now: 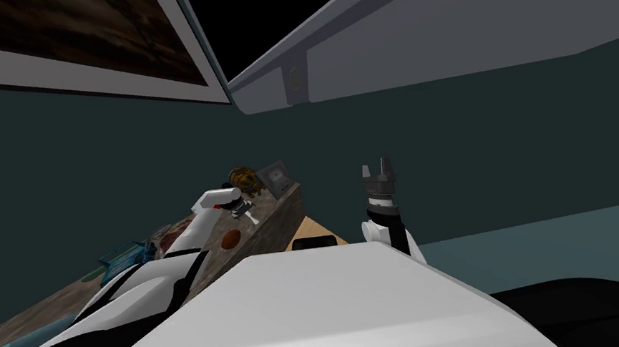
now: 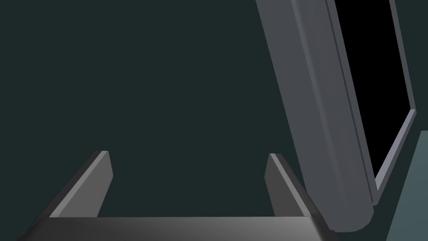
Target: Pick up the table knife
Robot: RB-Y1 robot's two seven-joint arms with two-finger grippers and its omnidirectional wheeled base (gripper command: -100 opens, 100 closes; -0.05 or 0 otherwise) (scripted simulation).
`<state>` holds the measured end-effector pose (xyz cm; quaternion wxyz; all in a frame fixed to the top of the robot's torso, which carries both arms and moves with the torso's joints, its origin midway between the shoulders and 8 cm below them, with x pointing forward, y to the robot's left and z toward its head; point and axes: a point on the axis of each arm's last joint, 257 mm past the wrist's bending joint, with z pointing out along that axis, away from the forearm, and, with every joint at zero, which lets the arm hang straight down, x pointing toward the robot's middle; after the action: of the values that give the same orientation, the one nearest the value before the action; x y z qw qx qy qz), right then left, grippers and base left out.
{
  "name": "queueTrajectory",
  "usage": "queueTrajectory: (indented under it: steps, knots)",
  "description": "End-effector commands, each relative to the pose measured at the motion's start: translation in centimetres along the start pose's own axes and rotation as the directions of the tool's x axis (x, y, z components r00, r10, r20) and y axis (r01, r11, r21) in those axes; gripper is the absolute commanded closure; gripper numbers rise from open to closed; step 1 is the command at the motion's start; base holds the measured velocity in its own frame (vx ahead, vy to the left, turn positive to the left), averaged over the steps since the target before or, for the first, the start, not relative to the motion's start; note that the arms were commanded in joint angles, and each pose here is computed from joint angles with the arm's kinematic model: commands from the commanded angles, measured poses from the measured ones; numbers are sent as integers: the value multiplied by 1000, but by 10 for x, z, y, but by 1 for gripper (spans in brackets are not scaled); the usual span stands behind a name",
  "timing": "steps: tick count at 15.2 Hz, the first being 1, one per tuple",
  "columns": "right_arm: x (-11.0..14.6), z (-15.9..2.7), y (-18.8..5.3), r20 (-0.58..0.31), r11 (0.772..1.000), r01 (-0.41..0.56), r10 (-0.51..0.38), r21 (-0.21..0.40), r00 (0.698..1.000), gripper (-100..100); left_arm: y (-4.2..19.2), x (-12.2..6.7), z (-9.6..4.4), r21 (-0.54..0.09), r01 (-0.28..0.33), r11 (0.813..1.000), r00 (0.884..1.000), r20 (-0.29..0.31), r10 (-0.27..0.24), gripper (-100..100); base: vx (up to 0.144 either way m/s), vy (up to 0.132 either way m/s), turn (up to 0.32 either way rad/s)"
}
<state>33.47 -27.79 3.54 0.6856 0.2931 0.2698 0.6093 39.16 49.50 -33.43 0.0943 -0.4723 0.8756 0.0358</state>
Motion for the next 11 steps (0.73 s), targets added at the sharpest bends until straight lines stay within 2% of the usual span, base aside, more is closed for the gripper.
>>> queueTrajectory:
  steps: [1,2,3,4,7,11]
  knots:
    - [0,0,0,0,1000,0,0,0,1000,0,11,6,0,-38,-2,999,999,-43,0,-100,21,-6,-49]
    - [0,0,0,0,1000,0,0,0,1000,0,11,6,0,-39,-2,999,999,-44,0,-100,14,-3,-16]
    - [0,0,0,0,1000,0,0,0,1000,0,18,11,-2,-64,-3,998,997,-78,-2,-100,16,-7,-51]
    - [0,0,0,0,1000,0,0,0,1000,0,19,11,-2,-67,-3,998,997,-81,-2,-100,16,-6,-58]
    - [0,0,0,0,1000,0,0,0,1000,0,32,20,-6,-112,-8,994,990,-144,-8,-100,17,-6,-54]
    - [0,0,0,0,1000,0,0,0,1000,0,40,26,-9,-140,-13,990,982,-187,-13,-100,15,-6,-42]
